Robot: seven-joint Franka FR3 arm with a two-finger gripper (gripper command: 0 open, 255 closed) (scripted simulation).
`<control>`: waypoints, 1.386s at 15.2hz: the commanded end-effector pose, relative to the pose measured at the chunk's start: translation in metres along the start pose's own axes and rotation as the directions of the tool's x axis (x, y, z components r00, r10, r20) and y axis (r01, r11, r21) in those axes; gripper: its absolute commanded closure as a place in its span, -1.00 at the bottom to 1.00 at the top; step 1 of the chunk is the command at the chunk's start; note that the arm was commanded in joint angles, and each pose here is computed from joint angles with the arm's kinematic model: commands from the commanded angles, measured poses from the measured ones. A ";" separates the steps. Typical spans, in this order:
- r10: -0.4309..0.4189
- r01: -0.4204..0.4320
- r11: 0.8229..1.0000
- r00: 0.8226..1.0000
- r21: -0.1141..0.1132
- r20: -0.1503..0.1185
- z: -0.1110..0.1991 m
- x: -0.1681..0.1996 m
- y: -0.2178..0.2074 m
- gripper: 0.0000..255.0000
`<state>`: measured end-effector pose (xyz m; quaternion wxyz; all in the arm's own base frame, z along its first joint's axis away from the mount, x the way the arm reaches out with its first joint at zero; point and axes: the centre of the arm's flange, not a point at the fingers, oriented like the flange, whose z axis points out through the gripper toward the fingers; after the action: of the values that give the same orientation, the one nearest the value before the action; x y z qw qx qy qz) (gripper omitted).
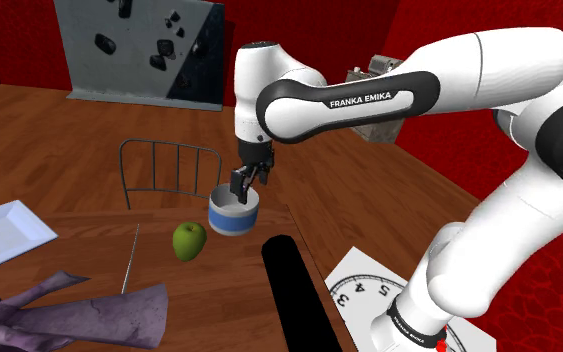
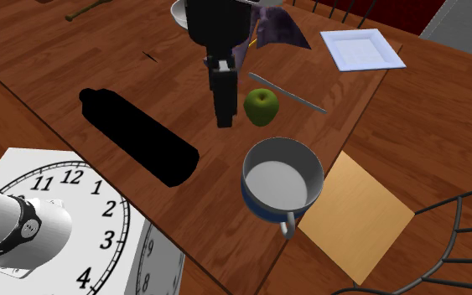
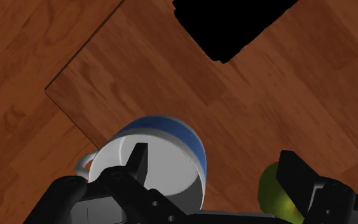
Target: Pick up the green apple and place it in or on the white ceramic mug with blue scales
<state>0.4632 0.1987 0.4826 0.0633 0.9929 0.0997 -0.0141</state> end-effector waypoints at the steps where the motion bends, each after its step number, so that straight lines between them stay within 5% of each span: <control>1: 0.004 -0.004 1.000 1.000 0.003 0.010 0.008 0.020 -0.019 -1.00; 14: 0.026 -0.027 0.999 0.997 0.017 0.074 0.065 0.149 -0.123 -1.00; 21: 0.026 -0.027 0.999 0.997 0.017 0.074 0.102 0.146 -0.124 -1.00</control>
<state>0.5807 0.3346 0.3661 0.0581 0.9935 0.0840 -0.0509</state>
